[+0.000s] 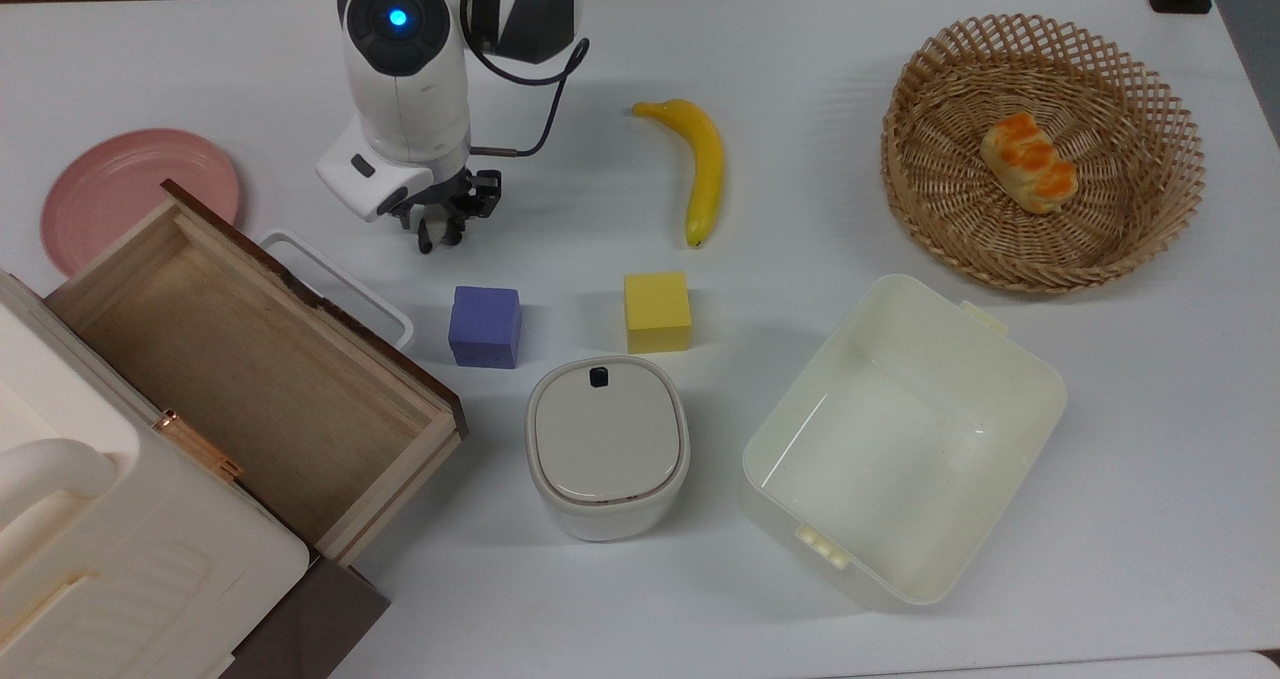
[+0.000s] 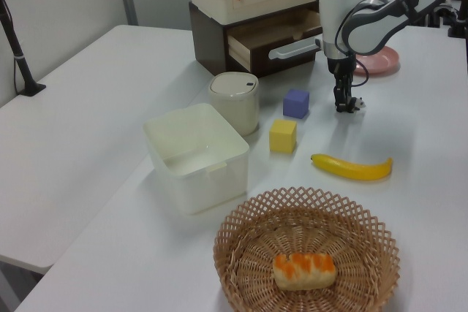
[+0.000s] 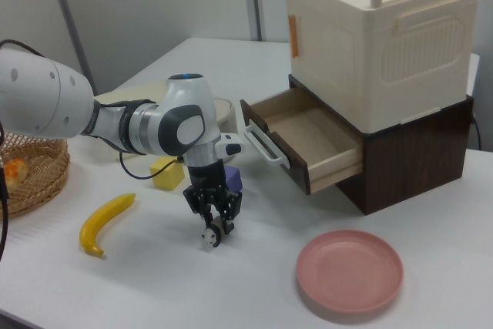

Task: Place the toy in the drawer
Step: 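Lift the panda toy and carry it over the open drawer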

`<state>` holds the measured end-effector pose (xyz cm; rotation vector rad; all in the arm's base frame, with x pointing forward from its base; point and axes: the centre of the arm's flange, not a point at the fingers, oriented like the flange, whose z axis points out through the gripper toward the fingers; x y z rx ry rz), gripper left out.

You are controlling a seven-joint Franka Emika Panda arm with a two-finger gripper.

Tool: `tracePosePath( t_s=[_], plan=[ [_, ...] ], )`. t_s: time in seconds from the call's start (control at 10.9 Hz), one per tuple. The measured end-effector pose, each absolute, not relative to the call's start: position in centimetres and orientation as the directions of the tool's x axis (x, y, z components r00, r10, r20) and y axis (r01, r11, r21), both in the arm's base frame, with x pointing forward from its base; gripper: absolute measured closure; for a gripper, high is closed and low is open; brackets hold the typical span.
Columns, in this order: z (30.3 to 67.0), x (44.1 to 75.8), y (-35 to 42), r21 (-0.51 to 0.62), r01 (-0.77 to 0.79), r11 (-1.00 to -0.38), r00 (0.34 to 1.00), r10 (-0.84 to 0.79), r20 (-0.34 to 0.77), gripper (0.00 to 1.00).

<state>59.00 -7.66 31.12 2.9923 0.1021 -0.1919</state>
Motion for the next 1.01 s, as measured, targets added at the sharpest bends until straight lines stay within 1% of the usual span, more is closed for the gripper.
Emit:
tracePosePath(
  t_s=[0.09,0.27,0.37,0.46,0.55,0.73,0.82,1.01],
  plan=[
    [31.2,59.1,-7.6,0.136,0.076,-0.988,0.990,0.059,-0.129,0.58],
    [31.9,59.3,-7.6,0.139,0.073,-0.988,0.991,0.056,-0.123,0.58],
    [33.4,59.7,-7.8,0.144,0.067,-0.987,0.991,0.049,-0.128,0.58],
    [35.5,60.2,-8.0,0.151,0.059,-0.987,0.990,0.039,-0.133,0.58],
    [38.2,61.0,-8.1,0.159,0.052,-0.986,0.993,0.033,-0.115,0.58],
    [42.7,62.4,-7.9,0.170,0.059,-0.984,0.997,0.050,-0.056,0.58],
    [44.4,62.8,-7.8,0.172,0.085,-0.981,0.996,0.078,-0.047,0.58],
    [47.9,63.0,-8.0,0.168,0.191,-0.967,0.980,0.180,-0.080,0.58]
  ],
)
